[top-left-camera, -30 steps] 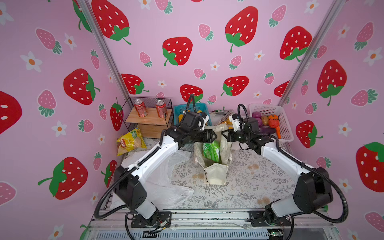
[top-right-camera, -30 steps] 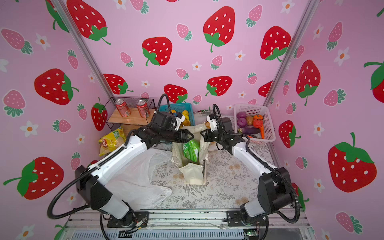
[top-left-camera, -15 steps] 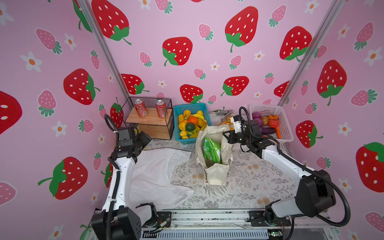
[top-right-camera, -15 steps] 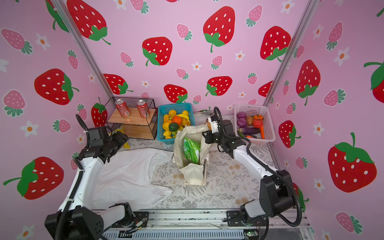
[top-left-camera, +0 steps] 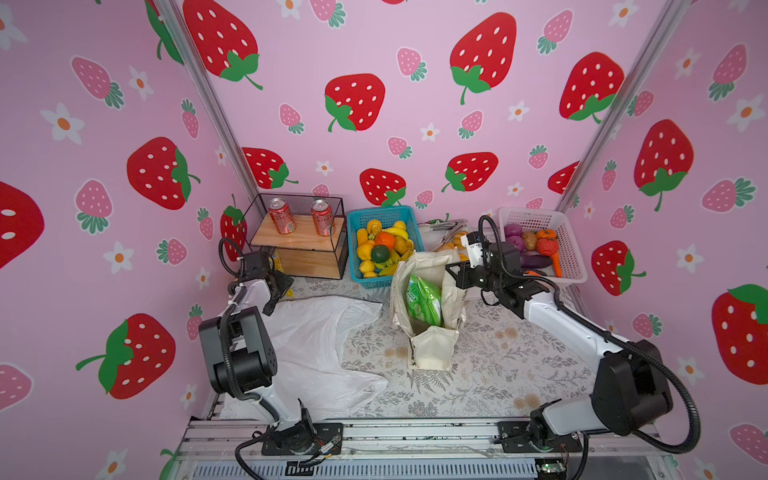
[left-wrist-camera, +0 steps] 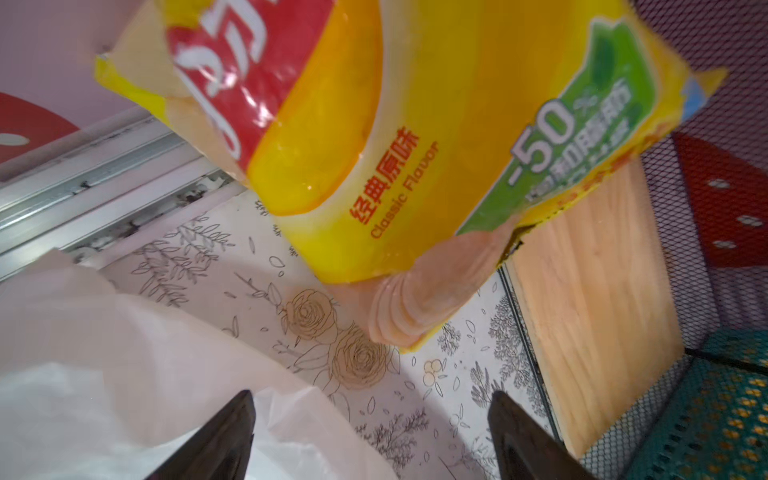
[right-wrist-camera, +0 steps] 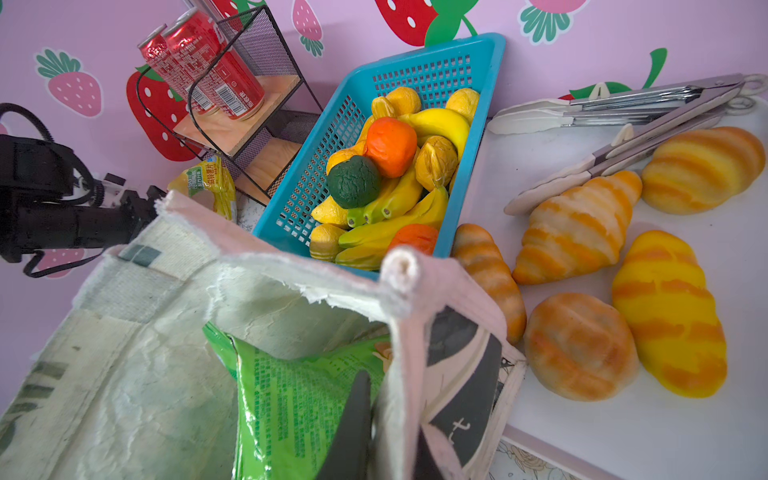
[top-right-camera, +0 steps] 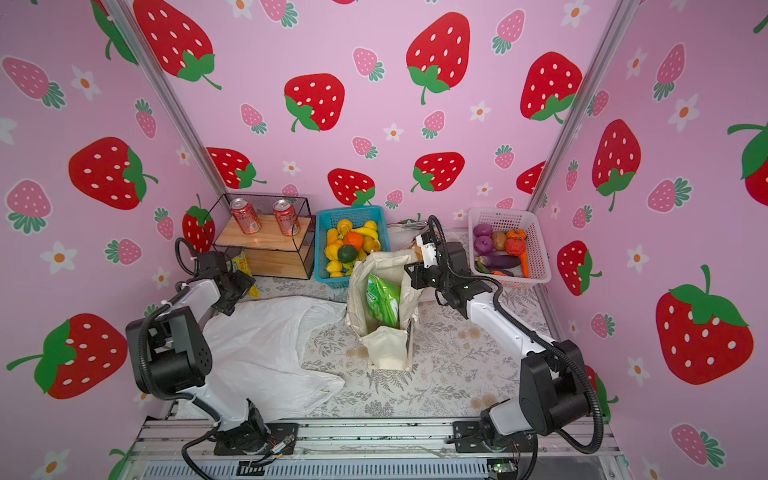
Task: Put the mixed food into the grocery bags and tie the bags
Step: 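Move the left gripper back to the shelf toward the yellow chip bag, then grasp the yellow chip bag with the left gripper and carry it over the tote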
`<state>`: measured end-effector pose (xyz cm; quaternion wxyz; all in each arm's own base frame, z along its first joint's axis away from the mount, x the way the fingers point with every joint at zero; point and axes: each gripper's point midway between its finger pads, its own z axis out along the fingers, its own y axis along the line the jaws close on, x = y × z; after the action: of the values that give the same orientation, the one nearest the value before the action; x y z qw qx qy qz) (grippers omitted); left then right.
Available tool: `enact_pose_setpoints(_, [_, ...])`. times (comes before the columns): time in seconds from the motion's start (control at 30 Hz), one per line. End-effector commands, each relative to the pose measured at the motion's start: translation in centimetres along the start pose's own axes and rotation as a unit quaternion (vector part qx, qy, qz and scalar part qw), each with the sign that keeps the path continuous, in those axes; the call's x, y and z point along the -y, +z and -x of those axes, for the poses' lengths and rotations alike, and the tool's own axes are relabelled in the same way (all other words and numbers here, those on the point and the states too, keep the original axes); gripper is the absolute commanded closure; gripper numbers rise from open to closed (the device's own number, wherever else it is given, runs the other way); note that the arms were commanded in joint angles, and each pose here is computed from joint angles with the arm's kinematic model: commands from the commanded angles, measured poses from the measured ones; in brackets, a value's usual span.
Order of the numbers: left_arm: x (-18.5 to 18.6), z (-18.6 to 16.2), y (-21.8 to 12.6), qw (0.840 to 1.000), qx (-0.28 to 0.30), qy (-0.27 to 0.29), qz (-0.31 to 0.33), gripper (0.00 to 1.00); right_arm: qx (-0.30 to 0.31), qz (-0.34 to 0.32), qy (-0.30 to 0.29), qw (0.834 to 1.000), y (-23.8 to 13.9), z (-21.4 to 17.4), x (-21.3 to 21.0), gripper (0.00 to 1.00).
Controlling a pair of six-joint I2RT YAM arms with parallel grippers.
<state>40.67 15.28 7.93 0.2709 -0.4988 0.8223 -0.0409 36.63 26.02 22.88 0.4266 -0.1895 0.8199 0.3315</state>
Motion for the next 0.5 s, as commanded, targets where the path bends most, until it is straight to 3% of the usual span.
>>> enact_pose_setpoints(0.0, [2.0, 2.5, 0.6, 0.999, 0.029, 0.002, -0.025, 0.13, 0.017, 0.007, -0.012, 1.0, -0.4, 0.9, -0.2, 0.93])
enact_pose_setpoints(0.23, [2.8, 2.1, 4.3, 0.999, 0.004, 0.005, -0.032, 0.23, 0.004, 0.008, -0.007, 1.0, 0.4, 0.2, 0.1, 0.93])
enact_pose_setpoints(0.47, [3.4, 2.1, 5.4, 0.999, -0.001, 0.012, -0.043, 0.5, -0.004, 0.011, -0.003, 1.0, 0.8, -0.1, 0.1, 0.93])
